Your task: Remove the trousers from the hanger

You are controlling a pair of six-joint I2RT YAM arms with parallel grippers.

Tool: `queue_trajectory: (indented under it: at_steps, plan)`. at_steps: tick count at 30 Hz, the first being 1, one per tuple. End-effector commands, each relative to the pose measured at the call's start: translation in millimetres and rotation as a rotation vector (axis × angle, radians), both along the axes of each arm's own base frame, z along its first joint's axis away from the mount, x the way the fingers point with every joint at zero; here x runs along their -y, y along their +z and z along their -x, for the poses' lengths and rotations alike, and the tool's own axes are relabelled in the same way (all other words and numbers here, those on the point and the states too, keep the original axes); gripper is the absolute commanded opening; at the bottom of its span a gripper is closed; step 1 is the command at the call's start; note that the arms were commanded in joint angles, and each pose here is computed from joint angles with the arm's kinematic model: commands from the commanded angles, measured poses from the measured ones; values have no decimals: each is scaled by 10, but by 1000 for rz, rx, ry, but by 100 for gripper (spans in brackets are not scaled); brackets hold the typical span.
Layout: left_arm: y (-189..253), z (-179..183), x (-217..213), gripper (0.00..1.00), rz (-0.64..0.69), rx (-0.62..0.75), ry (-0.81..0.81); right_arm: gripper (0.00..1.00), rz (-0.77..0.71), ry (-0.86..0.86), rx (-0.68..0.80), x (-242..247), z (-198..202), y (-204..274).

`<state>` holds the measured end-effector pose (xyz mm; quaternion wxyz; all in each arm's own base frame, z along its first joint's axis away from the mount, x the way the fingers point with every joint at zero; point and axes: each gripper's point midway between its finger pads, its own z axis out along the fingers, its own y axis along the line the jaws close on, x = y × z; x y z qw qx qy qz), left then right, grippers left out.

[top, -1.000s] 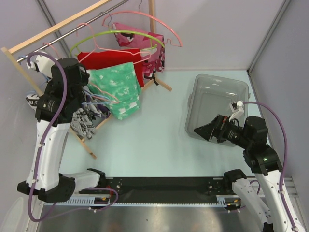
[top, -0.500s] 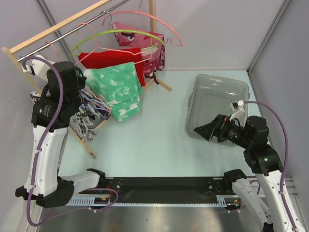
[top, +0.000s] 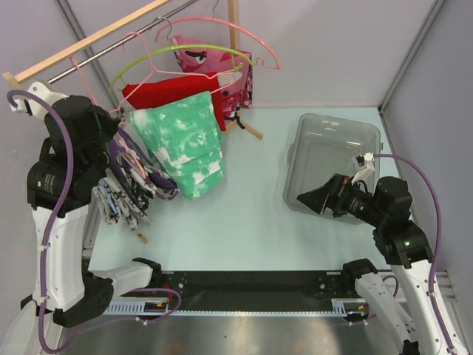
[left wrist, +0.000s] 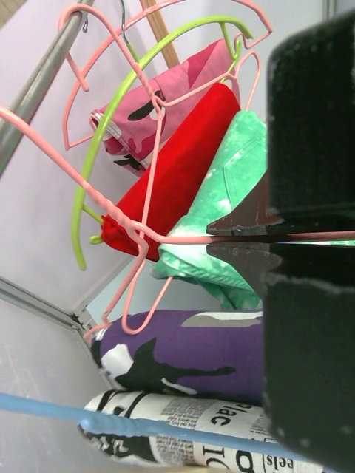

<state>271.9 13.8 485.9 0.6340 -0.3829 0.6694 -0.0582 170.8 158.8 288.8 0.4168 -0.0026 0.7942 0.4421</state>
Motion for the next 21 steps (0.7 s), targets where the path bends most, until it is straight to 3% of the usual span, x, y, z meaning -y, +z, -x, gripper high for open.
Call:
queue_trajectory:
  at_steps: [1, 13, 21]
  plan:
    - [829, 264, -83, 0, 62, 302, -5, 100, -15, 17, 68, -21, 14, 222]
    - [982, 435, -199, 1, -48, 351, 9, 100, -8, 11, 70, -13, -2, 203]
    - [674, 230, 181, 0, -31, 295, -184, 100, -69, 105, 145, -323, -288, 246]
